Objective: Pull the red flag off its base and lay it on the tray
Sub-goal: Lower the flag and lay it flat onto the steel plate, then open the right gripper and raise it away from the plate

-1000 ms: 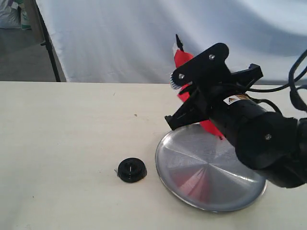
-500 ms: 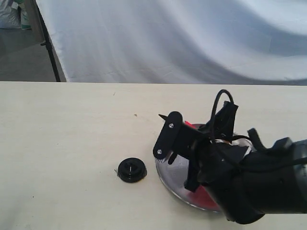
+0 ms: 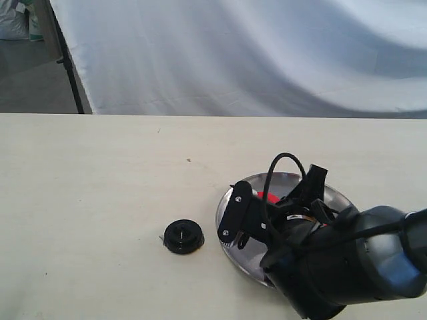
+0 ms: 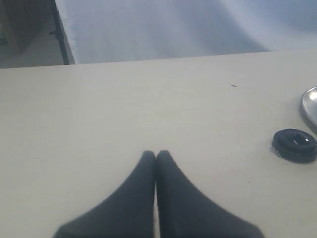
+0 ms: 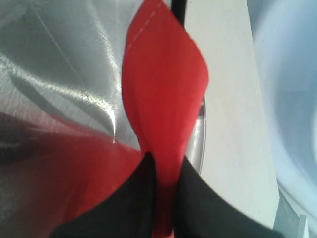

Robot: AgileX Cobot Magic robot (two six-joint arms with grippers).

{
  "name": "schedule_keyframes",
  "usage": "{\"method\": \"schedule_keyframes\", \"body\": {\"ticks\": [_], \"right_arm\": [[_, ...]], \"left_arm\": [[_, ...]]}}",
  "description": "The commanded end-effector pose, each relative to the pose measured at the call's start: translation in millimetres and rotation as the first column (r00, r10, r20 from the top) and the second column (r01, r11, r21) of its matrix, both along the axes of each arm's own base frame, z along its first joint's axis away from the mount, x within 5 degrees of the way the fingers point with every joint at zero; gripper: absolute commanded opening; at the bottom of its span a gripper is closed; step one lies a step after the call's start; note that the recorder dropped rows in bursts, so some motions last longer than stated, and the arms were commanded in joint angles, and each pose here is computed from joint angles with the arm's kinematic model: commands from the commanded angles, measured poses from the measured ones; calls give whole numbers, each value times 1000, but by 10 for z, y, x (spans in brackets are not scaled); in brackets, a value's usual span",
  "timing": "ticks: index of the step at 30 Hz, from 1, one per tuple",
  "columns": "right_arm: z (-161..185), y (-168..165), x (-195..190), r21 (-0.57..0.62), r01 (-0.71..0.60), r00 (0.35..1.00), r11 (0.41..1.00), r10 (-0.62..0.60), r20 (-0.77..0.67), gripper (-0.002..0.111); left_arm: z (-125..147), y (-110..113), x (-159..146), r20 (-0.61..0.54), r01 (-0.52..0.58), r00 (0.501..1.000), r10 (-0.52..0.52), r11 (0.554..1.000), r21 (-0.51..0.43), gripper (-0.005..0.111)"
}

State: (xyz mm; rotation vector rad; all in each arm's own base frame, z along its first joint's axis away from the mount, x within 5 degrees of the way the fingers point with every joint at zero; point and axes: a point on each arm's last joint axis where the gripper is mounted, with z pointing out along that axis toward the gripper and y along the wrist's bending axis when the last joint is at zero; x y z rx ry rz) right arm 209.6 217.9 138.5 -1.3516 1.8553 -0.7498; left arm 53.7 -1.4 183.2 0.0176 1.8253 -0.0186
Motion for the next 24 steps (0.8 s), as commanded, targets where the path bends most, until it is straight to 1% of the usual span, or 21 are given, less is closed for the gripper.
{"method": "schedule_keyframes", "body": {"ticks": [1,3,6,7,8,9,11,13,14,16,17,18,19,20,21,22,24], "right_arm": [[-8,-3,-9,53,45,999,998,-45,1,7],[-6,0,-7,58,44,999,997,-44,5,21],[-4,2,-6,59,42,999,997,-42,7,50],[-3,4,-5,60,39,999,997,-40,9,57],[3,5,-1,68,43,999,997,-44,17,61],[11,2,4,80,54,998,995,-57,27,61],[24,-6,12,106,80,995,991,-85,44,58],[38,-6,18,133,93,993,987,-101,56,53],[53,2,24,166,98,992,981,-110,67,46],[136,59,14,297,94,988,950,-126,92,26],[208,106,-5,378,75,986,923,-126,111,16],[351,191,-57,496,20,984,868,-105,143,1],[434,223,-86,547,-7,983,837,-95,158,0],[638,291,-168,620,-96,974,779,-54,219,0],[725,321,-214,637,-142,969,758,-26,247,0],[935,352,-311,669,-219,955,710,15,297,0],[1218,329,-409,720,-266,942,641,14,336,0]], "left_arm": [[-7,0,-2,1,-5,1000,5,1000,-10,0],[-7,0,-2,1,-5,1000,5,1000,-10,0],[-7,0,-2,1,-5,1000,5,1000,-10,0],[-7,0,-2,1,-5,1000,5,1000,-10,0],[-7,0,-2,1,-5,1000,5,1000,-10,0],[-7,0,-2,1,-5,1000,5,1000,-10,0],[-7,0,-2,1,-5,1000,5,1000,-10,0],[-7,0,-2,1,-5,1000,5,1000,-10,0],[-7,0,-2,1,-5,1000,5,1000,-10,0],[-7,0,-2,1,-5,1000,5,1000,-10,0],[-7,0,-2,1,-5,1000,5,1000,-10,0],[-7,0,-2,1,-5,1000,5,1000,-10,0],[-7,0,-2,1,-5,1000,5,1000,-10,0],[-7,0,-2,1,-5,1000,5,1000,-10,0],[-7,0,-2,1,-5,1000,5,1000,-10,0],[-7,0,-2,1,-5,1000,5,1000,-10,0],[-7,0,-2,1,-5,1000,5,1000,-10,0]]}}
